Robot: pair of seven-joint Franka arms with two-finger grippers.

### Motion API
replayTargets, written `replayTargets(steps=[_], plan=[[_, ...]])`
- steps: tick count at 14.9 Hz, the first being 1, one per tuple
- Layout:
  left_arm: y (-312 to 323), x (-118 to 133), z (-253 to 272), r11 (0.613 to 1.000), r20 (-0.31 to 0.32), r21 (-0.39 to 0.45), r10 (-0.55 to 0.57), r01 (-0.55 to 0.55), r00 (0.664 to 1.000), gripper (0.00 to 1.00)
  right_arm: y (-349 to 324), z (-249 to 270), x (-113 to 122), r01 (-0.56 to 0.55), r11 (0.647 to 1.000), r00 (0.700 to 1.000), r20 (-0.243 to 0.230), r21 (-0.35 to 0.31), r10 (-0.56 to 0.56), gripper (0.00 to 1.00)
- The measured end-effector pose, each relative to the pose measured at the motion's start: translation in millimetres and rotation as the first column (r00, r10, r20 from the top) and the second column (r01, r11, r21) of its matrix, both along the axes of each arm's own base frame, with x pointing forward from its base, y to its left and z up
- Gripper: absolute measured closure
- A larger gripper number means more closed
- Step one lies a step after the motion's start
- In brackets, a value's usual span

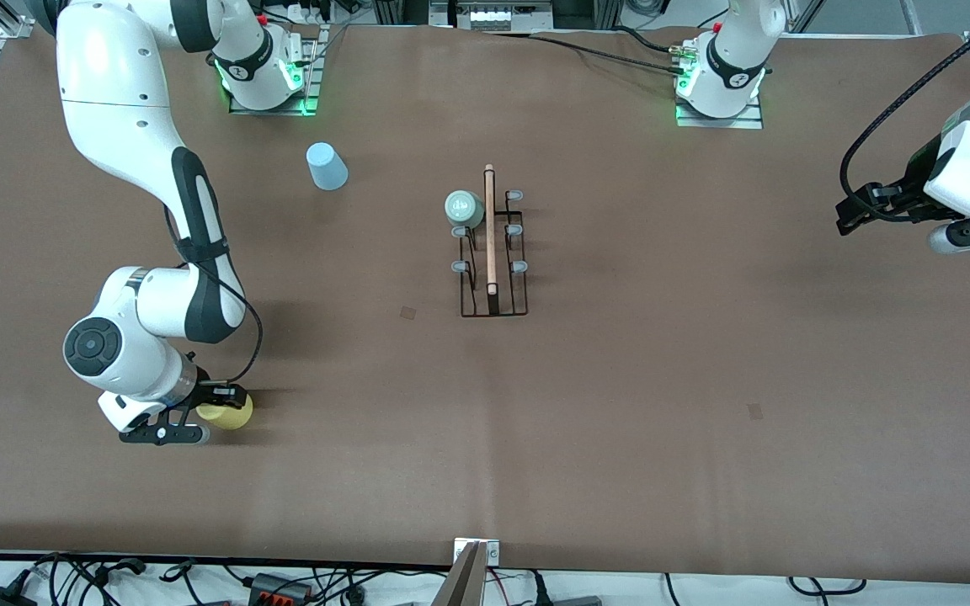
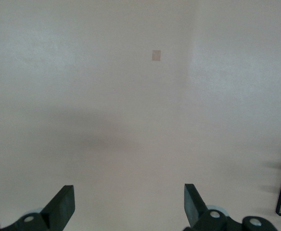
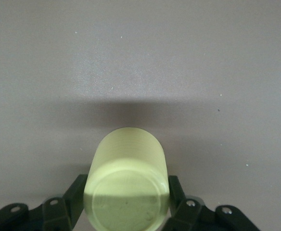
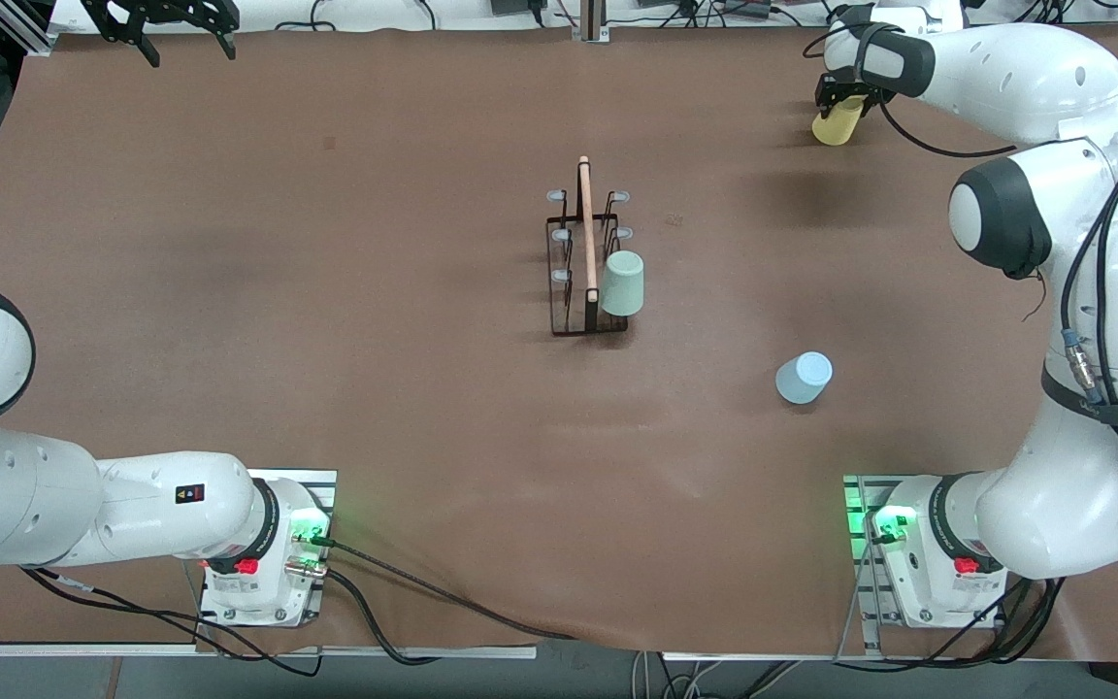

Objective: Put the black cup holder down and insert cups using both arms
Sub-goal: 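Lift the yellow cup with the right gripper, then carry the yellow cup to the rack with the right gripper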

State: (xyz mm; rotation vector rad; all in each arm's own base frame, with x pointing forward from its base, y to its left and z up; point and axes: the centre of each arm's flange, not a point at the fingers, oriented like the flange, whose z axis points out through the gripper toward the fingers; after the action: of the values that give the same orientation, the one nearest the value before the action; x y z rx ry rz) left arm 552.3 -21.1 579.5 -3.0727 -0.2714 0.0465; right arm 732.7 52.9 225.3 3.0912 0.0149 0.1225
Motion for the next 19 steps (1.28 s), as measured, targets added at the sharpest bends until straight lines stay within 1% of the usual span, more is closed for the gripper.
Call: replayTargets(steps=[1, 4, 5, 7, 10, 12, 15, 17, 19], plan=[[0, 0, 0, 1.0, 0.0, 0.0, 0.0, 0.0, 1.0, 0.0, 1, 1, 1, -0.001, 1.0, 1.0, 0.002, 0.001, 0.001, 0.32], [0, 0, 0, 1.0, 0.0, 0.0, 0.0, 0.0, 1.0, 0.0, 4, 3, 1, -0.004, 1.0, 1.0, 0.003, 0.006, 0.004, 0.32], [0, 0, 0, 1.0, 0.0, 0.0, 0.0, 0.0, 1.0, 0.0, 6, 5, 1, -0.005, 1.0, 1.0, -0.006, 0.009, 0.005, 0.32], [0, 0, 0, 1.0, 0.0, 0.0, 0.0, 0.0, 1.0, 0.0, 14, 17, -1, -0.011, 1.0, 0.999, -0.039, 0.024, 0.012, 0.32], [0, 0, 0, 1.0, 0.0, 0.0, 0.0, 0.0, 1.0, 0.0, 33, 63, -10, -0.031, 0.998, 0.994, -0.101, 0.057, 0.037, 0.32], [0, 0, 0, 1.0, 0.0, 0.0, 0.0, 0.0, 1.0, 0.0, 53, 100, -18, -0.055, 0.995, 0.992, -0.113, 0.083, 0.065, 0.32], [0, 0, 0, 1.0, 0.0, 0.0, 0.0, 0.0, 1.0, 0.0, 114, 145, -38, -0.079, 0.99, 0.989, -0.113, 0.114, 0.092, 0.32], [0, 0, 0, 1.0, -0.001, 0.0, 0.0, 0.0, 1.0, 0.0, 173, 163, -60, -0.061, 0.991, 0.989, -0.125, 0.121, 0.076, 0.32], [0, 0, 0, 1.0, -0.003, 0.0, 0.001, -0.001, 1.0, 0.0, 234, 171, -88, -0.065, 0.991, 0.986, -0.148, 0.119, 0.082, 0.32]])
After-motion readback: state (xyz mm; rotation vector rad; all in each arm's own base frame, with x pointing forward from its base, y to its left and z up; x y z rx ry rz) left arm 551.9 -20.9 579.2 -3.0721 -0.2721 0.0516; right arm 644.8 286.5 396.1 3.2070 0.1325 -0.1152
